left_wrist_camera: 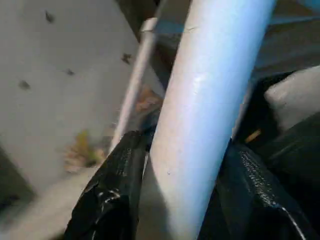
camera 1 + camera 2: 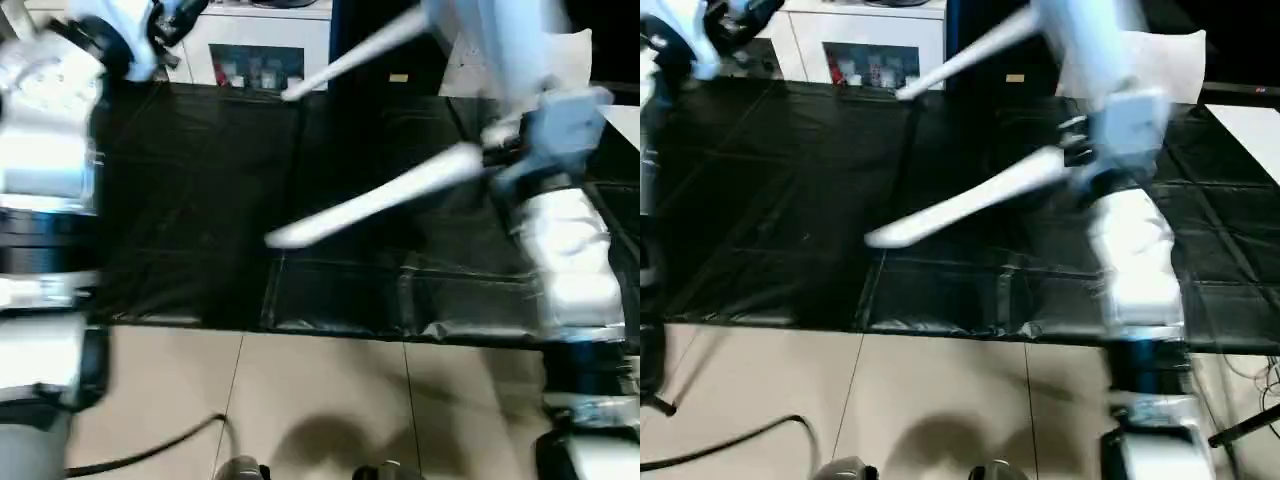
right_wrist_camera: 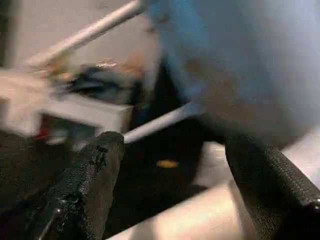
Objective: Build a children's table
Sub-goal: Flip table
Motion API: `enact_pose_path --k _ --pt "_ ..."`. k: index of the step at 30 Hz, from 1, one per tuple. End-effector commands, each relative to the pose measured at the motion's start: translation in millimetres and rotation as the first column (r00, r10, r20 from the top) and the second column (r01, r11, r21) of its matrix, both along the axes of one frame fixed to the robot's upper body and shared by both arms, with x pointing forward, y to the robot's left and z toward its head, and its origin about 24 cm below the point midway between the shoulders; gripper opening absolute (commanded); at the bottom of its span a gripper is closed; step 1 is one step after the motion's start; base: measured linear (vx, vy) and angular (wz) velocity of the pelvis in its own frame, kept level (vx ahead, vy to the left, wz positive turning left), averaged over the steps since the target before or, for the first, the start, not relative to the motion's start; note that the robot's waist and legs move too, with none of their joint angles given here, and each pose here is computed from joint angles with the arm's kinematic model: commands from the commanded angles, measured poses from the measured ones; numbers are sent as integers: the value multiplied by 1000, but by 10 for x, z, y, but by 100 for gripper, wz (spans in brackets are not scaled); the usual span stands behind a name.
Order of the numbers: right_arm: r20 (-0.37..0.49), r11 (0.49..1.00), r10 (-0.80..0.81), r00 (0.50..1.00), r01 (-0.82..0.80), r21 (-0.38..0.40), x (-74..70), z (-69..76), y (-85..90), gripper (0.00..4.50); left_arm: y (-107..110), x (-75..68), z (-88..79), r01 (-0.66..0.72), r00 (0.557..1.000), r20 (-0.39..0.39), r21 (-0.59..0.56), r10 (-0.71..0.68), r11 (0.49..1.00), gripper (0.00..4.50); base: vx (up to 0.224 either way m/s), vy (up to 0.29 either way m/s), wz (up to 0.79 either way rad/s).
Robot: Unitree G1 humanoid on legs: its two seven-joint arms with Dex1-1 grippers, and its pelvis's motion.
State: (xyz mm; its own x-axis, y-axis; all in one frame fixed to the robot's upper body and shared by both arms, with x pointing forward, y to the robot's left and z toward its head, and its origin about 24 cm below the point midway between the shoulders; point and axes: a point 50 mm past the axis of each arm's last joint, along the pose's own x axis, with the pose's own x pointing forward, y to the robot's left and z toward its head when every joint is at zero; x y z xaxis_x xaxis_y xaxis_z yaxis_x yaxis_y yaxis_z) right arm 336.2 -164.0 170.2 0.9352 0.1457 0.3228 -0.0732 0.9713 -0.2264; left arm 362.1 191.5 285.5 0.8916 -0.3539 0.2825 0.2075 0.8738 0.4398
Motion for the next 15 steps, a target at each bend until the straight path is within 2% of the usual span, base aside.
enact_pose_path --k 1,4,6,9,10,14,15 --pt "82 1000 -27 996 26 9 -58 135 -75 359 136 -96 86 -16 999 44 -167 23 986 187 0 0 0" --pt "176 997 -56 983 46 63 -155 235 -109 359 168 -130 -75 -36 999 26 -208 42 978 185 0 0 0" --pt "191 996 -55 980 40 82 -177 250 -114 359 175 -143 -103 -38 998 33 -205 46 978 185 0 0 0" --pt "240 985 -87 967 48 165 -276 267 -169 359 190 -181 -216 -9 999 51 -192 19 981 185 0 0 0" --pt "234 980 -91 968 45 194 -303 233 -196 359 216 -202 -300 4 999 54 -197 7 980 184 0 0 0" --pt "187 971 -84 979 38 236 -291 149 -221 359 221 -237 -352 34 998 66 -196 -21 980 182 0 0 0" --pt "169 960 -88 982 38 278 -275 118 -243 359 227 -247 -381 44 997 67 -186 -32 982 182 0 0 0"
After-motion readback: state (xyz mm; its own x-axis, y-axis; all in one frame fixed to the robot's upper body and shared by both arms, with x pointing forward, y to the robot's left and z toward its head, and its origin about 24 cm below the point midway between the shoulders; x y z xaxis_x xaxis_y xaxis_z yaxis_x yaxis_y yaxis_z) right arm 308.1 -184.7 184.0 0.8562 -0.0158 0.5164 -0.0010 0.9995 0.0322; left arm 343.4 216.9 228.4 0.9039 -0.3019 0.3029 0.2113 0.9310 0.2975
